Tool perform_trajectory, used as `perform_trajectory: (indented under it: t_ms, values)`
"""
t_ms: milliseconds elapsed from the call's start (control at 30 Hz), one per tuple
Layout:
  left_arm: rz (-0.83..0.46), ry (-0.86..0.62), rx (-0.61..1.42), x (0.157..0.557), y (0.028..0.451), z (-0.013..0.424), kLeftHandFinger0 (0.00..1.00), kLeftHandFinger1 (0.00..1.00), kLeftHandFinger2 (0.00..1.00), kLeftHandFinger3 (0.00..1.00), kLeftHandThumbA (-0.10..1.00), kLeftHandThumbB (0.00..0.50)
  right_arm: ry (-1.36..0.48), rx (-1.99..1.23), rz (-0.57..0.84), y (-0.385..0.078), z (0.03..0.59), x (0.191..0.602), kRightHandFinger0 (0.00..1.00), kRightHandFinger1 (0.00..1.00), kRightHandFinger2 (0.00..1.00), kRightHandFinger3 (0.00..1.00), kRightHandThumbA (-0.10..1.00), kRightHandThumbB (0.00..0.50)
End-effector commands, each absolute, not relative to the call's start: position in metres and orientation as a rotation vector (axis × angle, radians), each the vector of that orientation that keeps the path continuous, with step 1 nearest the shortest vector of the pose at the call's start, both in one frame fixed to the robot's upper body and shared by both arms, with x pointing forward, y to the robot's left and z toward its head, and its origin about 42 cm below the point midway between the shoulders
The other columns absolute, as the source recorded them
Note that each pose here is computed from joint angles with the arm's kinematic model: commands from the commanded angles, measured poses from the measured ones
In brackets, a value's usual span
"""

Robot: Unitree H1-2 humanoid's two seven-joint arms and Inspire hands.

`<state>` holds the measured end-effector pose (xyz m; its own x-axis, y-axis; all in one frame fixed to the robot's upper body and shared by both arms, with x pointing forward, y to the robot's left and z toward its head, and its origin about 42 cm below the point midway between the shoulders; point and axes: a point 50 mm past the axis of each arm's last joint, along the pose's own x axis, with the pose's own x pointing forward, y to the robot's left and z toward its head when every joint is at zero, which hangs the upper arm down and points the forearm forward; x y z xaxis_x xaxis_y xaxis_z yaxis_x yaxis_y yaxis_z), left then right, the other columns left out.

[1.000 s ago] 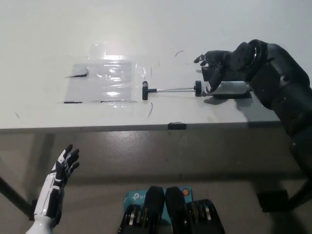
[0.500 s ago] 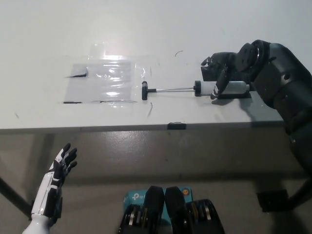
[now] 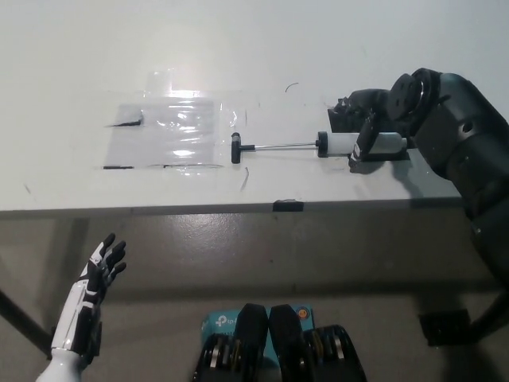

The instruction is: The robot uses right hand to pick up a small white air pumper and uses its left hand to compress it, and then puts it on the desk

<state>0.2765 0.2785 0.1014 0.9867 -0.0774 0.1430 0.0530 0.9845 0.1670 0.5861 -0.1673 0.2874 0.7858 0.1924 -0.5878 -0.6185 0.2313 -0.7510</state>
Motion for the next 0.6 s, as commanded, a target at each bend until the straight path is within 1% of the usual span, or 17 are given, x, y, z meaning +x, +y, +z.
perform_trajectory:
  t_ms: [0,133,200,333,367,467,500,533,567]
  values:
    - [-0.086,-0.223,0.169,0.282,0.281,0.118,1.00,1.00,1.00,1.00,1.00,0.071,0.351,-1.269,0.535,-0.156,0.317,0.593,1.00,1.00,1.00,1.00,0.96,0.335]
    - [-0.085,-0.218,0.167,0.281,0.281,0.119,1.00,1.00,1.00,1.00,1.00,0.072,0.372,-1.275,0.533,-0.155,0.311,0.591,1.00,1.00,1.00,1.00,0.97,0.363]
    - [-0.084,-0.218,0.176,0.281,0.281,0.119,1.00,1.00,1.00,1.00,1.00,0.072,0.384,-1.267,0.524,-0.157,0.308,0.591,1.00,1.00,1.00,1.00,0.93,0.350]
    - [-0.087,-0.219,0.165,0.281,0.281,0.119,1.00,1.00,1.00,1.00,1.00,0.076,0.399,-1.293,0.512,-0.157,0.303,0.590,1.00,1.00,1.00,1.00,0.91,0.343]
    - [-0.085,-0.222,0.167,0.281,0.281,0.119,1.00,1.00,1.00,1.00,1.00,0.079,0.403,-1.296,0.512,-0.158,0.302,0.590,1.00,1.00,1.00,1.00,0.90,0.328]
    - [-0.086,-0.226,0.168,0.282,0.282,0.117,1.00,1.00,1.00,1.00,1.00,0.088,0.405,-1.348,0.486,-0.159,0.296,0.589,1.00,1.00,1.00,1.00,0.90,0.319]
    - [-0.084,-0.224,0.168,0.282,0.283,0.117,1.00,1.00,1.00,1.00,1.00,0.096,0.401,-1.361,0.464,-0.159,0.294,0.589,1.00,1.00,1.00,1.00,0.84,0.288]
    - [-0.084,-0.221,0.167,0.282,0.283,0.117,1.00,1.00,1.00,1.00,1.00,0.098,0.398,-1.370,0.447,-0.159,0.293,0.589,1.00,1.00,1.00,1.00,0.82,0.281]
    - [-0.082,-0.217,0.167,0.282,0.283,0.118,1.00,1.00,1.00,1.00,1.00,0.101,0.391,-1.438,0.412,-0.159,0.288,0.588,1.00,1.00,1.00,1.00,0.60,0.179]
